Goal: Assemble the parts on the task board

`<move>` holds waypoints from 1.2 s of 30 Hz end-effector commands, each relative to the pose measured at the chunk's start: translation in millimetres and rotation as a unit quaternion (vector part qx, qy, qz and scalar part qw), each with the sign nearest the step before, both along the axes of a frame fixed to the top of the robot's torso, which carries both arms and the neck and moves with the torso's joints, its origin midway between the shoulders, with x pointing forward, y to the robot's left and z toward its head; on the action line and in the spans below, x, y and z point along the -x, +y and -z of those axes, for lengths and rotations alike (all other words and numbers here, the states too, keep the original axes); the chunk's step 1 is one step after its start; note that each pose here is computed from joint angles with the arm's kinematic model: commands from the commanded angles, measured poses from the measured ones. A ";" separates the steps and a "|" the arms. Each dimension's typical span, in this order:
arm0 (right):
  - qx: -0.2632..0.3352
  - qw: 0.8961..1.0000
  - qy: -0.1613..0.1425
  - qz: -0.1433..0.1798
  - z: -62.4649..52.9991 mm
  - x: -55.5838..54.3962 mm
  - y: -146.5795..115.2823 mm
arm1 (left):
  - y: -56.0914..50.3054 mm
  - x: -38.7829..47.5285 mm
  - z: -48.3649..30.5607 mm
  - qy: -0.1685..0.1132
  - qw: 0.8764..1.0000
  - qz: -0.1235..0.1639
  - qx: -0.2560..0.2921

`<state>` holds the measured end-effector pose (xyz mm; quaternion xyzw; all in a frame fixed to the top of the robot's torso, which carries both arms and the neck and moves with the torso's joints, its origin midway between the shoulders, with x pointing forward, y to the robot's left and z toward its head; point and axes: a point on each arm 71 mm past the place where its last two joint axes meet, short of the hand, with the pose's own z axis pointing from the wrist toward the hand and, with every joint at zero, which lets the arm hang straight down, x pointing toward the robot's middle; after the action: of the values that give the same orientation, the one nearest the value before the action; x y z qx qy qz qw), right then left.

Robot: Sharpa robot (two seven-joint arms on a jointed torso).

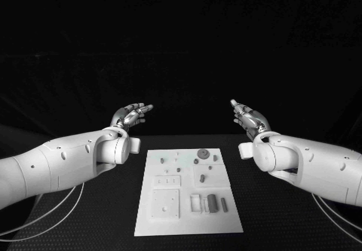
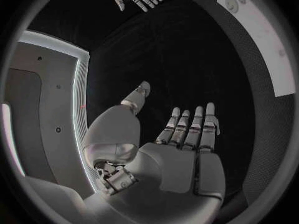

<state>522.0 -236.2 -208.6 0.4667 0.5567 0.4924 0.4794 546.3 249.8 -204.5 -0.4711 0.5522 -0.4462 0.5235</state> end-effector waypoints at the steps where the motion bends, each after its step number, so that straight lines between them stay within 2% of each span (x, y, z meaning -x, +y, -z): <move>1: 0.008 0.994 0.044 -0.100 0.3 -6.3 4.9 | -2.8 -7.0 0.3 0.045 0.998 0.049 0.018; 6: 0.032 0.989 0.064 -0.132 -6.9 -19.2 -7.0 | 3.0 -14.0 -4.8 0.049 0.997 0.052 0.011; 13: 0.043 0.986 0.074 -0.146 -10.4 -24.4 -12.6 | 3.0 -14.0 -4.8 0.049 0.997 0.052 0.011; 14: 0.220 0.966 -0.020 -0.138 -12.6 -41.7 -17.7 | 5.5 -9.6 -1.7 0.043 0.995 0.087 0.014; 19: 0.291 0.945 -0.056 -0.140 -14.2 -46.4 -14.4 | 4.0 -6.2 -2.3 0.031 0.992 0.121 -0.006; 22: 0.346 0.922 -0.088 -0.151 -15.8 -49.4 -8.0 | 4.1 -4.9 -3.0 0.023 0.990 0.137 -0.022; 25: 0.377 0.907 -0.101 -0.160 -15.8 -49.9 -3.6 | 4.3 -3.1 -3.0 0.023 0.989 0.142 -0.022; 29: 0.459 0.861 -0.116 -0.186 -13.5 -48.4 0.4 | -1.7 0.2 -3.3 0.021 0.989 0.147 -0.023; 32: 0.508 0.827 -0.130 -0.203 -12.2 -47.3 6.8 | -5.8 6.1 -3.4 0.024 0.987 0.156 -0.018; 36: 0.546 0.798 -0.131 -0.219 -10.3 -46.9 14.1 | -7.3 18.0 -3.9 0.028 0.983 0.183 -0.016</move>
<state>570.3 -226.9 -195.2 0.0035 0.7400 0.3077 0.5981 532.2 246.8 -202.5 -0.3922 0.6405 -0.4975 0.4341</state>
